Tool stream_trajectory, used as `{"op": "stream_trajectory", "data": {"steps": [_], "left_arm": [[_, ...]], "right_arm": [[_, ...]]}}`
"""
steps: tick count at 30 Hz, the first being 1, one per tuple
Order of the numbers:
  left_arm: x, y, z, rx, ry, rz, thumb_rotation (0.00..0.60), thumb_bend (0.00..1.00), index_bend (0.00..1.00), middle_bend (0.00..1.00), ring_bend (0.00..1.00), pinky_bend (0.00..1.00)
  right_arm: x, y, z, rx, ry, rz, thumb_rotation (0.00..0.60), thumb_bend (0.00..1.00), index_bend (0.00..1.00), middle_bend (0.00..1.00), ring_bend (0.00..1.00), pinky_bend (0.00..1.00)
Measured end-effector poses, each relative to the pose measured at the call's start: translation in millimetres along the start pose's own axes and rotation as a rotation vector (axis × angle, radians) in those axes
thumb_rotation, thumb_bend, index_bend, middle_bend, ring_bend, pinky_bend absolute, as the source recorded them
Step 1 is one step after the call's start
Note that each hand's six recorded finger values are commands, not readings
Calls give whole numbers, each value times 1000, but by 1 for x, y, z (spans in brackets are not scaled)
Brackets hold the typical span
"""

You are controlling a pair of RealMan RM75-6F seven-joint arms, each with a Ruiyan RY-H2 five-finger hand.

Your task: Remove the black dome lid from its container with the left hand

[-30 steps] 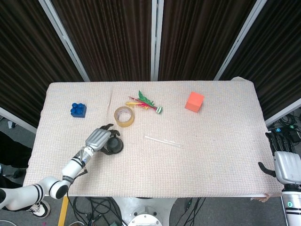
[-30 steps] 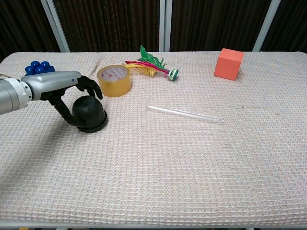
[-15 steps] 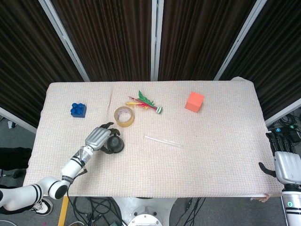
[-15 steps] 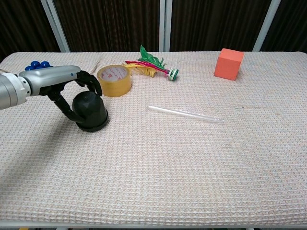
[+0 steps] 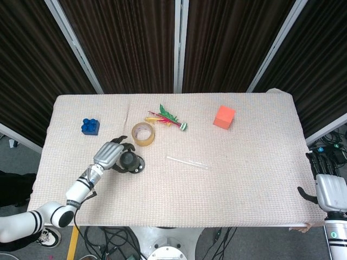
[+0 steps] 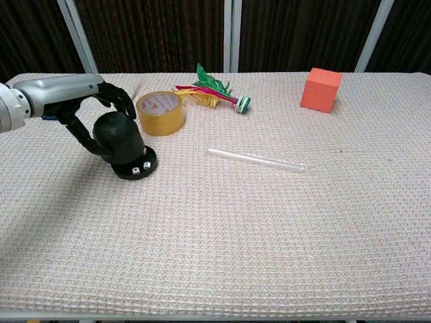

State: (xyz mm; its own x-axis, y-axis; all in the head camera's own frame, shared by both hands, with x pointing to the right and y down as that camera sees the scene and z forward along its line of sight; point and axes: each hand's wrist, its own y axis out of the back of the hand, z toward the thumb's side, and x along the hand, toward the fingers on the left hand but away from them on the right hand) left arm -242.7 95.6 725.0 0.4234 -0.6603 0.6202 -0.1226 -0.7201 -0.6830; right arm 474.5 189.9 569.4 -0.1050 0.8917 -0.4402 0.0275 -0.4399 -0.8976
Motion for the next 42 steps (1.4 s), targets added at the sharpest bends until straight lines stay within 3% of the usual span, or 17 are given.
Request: {"op": "stream_trajectory", "data": {"steps": [12,18,22,27,37,42], "left_arm": [[-7,34,-27,34,62,95,600,153,322,408,87,171],[-13,36,-44,53,112,103,600,157,320,404,87,171],[-17,28,-51,40,129,80,600,130,269,311,85,167],[-19,22,-53,33,122,53,600,55,139,42,1,143],[-25,29,-50,25,99,85,600,44,123,29,0,140],[-35,38,-43,106,95,146,600,46,123,40,0,130]], "right_arm": [[-1,0,1,0,-1,4,600,127,0,0,0,0],[-1,-1,1,1,0,5,600,127,0,0,0,0],[-1,0,0,2,-3,3,600,127,0,0,0,0],[-1,0,0,2,-3,5,600,127,0,0,0,0],[0,1,-1,-3,-5,-2,600,128,0,0,0,0],[2,5,-2,-9,-2,-19,600,128,0,0,0,0]]}}
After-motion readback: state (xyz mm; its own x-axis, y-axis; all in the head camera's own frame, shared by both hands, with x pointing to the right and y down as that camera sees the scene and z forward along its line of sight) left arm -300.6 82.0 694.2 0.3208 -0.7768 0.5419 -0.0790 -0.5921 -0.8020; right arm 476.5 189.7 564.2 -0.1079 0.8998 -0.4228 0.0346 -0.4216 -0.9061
